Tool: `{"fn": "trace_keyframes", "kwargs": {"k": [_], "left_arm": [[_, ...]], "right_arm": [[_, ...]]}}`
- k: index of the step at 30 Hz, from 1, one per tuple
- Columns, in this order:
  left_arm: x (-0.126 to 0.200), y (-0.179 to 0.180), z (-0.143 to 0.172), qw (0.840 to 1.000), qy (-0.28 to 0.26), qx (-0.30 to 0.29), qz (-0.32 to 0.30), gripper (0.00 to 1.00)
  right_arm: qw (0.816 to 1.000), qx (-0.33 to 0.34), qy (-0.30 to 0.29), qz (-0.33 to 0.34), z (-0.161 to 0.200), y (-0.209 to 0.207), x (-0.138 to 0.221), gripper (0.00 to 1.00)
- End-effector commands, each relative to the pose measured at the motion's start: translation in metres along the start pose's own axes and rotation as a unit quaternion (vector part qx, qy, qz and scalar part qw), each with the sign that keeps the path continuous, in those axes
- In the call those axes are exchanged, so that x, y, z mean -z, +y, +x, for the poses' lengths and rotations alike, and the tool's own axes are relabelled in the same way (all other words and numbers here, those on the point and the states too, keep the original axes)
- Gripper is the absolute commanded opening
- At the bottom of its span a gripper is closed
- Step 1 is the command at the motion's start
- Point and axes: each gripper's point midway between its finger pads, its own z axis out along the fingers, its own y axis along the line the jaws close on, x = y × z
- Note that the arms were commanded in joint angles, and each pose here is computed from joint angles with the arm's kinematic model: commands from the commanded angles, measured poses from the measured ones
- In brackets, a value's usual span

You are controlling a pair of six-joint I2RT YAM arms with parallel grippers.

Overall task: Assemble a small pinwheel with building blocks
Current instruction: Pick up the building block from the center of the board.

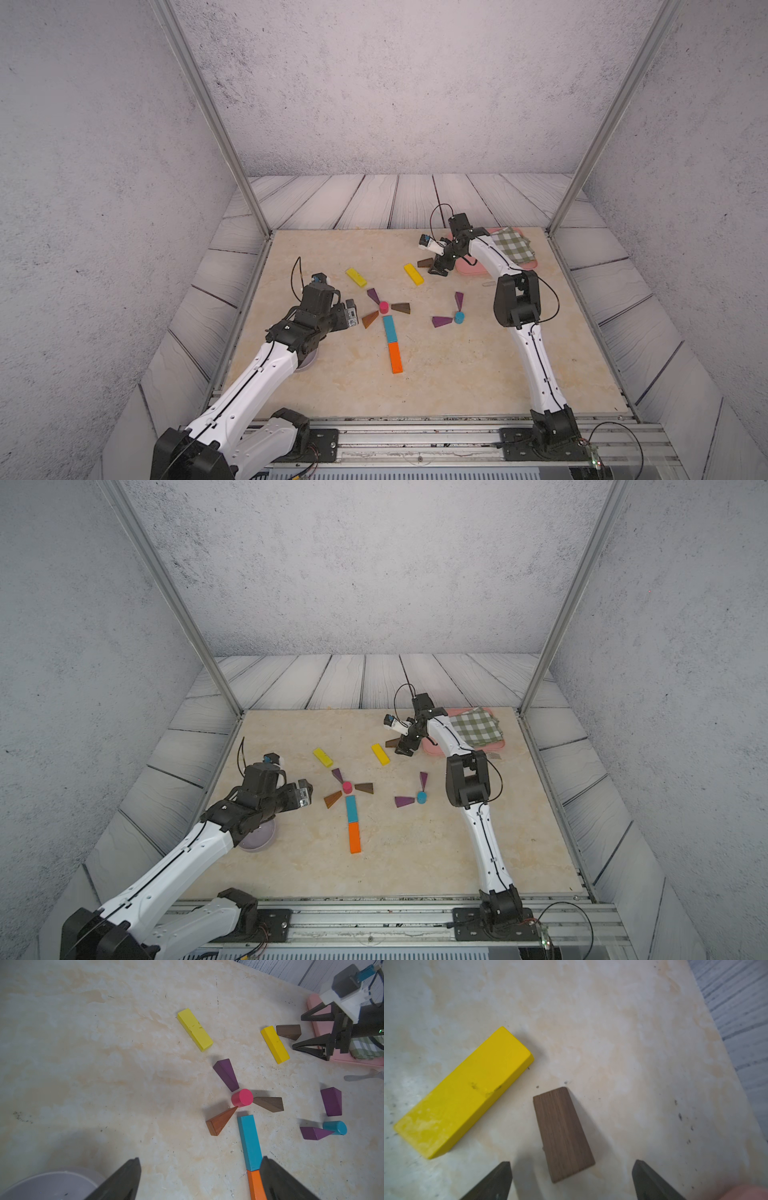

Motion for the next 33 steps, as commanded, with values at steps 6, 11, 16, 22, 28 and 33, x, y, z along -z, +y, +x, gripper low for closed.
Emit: {"fn": "trace_keyframes", "kwargs": {"k": [6,11,16,22,28,33], "left_arm": [[-0.006,0.004,0.006,1.000,0.008,-0.005,-0.003,0.96],[-0.009,0.005,0.008,1.000,0.013,-0.006,-0.006,0.96],[-0.010,0.007,0.010,1.000,0.016,-0.007,-0.011,0.96],[-0.010,0.009,0.010,1.000,0.014,-0.005,-0.014,0.96],[-0.012,0.010,0.012,1.000,0.018,-0.002,-0.018,0.96],[-0.014,0.009,0.012,1.000,0.021,0.011,-0.019,0.96]], "right_arm": [[0.998,0.053,0.018,-0.030,0.015,0.014,-0.026,0.81],[0.996,0.064,0.042,-0.047,0.027,0.023,-0.027,0.69],[0.994,0.065,0.053,-0.068,0.031,0.033,-0.019,0.50],[0.993,0.061,0.065,-0.076,0.032,0.039,-0.008,0.38],[0.997,-0.003,0.073,-0.015,0.032,0.015,0.006,0.30],[0.988,-0.104,0.063,0.093,0.018,-0.023,0.040,0.24]]}}
